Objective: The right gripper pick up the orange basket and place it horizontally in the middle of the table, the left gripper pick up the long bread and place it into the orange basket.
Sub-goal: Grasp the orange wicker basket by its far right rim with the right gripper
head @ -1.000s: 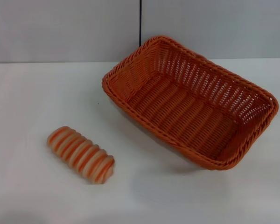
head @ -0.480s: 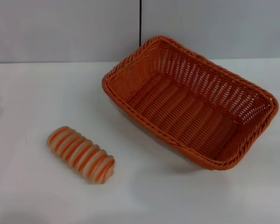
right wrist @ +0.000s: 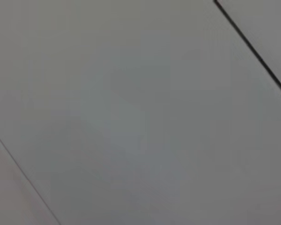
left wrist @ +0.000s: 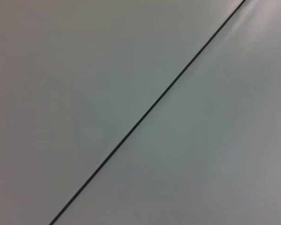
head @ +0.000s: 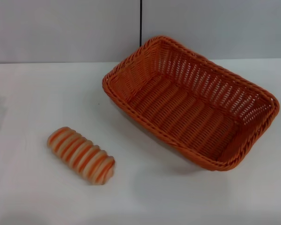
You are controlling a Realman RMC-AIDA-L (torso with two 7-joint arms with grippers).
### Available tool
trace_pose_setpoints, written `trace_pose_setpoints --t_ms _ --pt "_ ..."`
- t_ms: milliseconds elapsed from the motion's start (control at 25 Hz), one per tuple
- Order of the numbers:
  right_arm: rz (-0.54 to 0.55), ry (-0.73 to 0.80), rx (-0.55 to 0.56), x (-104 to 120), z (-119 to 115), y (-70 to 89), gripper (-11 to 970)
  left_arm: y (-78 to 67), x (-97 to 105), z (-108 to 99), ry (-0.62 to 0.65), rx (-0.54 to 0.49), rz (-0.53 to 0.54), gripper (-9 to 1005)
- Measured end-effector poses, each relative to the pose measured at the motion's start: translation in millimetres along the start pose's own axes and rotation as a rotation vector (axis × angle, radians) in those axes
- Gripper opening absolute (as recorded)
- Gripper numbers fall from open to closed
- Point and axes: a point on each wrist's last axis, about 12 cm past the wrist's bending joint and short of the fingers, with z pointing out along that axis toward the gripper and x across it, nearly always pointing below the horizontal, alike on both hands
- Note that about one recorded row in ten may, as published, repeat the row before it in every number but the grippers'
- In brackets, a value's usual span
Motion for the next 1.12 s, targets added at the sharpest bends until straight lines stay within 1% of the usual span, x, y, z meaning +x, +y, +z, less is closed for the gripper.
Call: trace_pose_setpoints --t_ms 40,80,120,200,240,280,320,400,440,480,520,680,760,960,1120 --pt "0.003 0.022 0.004 -10 2 1.9 447 -0.2 0 0 0.003 0.002 0.000 813" --pt "0.017 0.080 0.015 -26 9 5.8 446 -0.3 1 0 0.006 0.003 -0.001 813" --pt "0.017 0.080 0.015 -26 9 5.8 444 -0.4 1 0 0.008 0.004 -0.001 813" --pt "0.027 0.161 0.030 -36 20 8.5 441 -0.5 1 0 0.013 0.006 -0.001 813" --pt "0.027 0.219 0.038 -40 27 10.3 439 -0.6 2 0 0.017 0.007 0.000 813" --pt "0.013 0.322 0.039 -42 42 14.3 438 -0.6 2 0 0.021 0.007 0.000 813" --pt "0.013 0.322 0.039 -42 42 14.3 436 -0.7 3 0 0.027 0.008 0.000 813" --pt "-0.015 0.435 0.021 -41 58 20.4 433 -0.7 4 0 0.036 0.008 -0.001 813" --pt "-0.032 0.495 0.005 -40 66 24.3 432 -0.8 4 0 0.038 0.009 -0.002 813" --pt "-0.065 0.619 -0.014 -35 77 30.1 430 -0.9 4 0 0.039 0.010 -0.004 813" --pt "-0.065 0.619 -0.014 -35 77 30.1 429 -1.2 5 0 0.042 0.012 -0.006 813" --pt "-0.109 0.804 0.024 -26 86 31.4 423 -2.2 6 -3 0.060 0.016 -0.001 813" --pt "-0.123 0.835 0.032 -26 89 31.6 420 -1.8 7 -5 0.073 0.010 0.002 813" --pt "-0.224 1.010 0.080 -23 112 35.6 412 -2.0 9 -5 0.089 0.013 0.021 814" --pt "-0.248 1.086 0.100 -13 128 36.7 406 -2.1 12 -5 0.104 0.008 0.021 814"
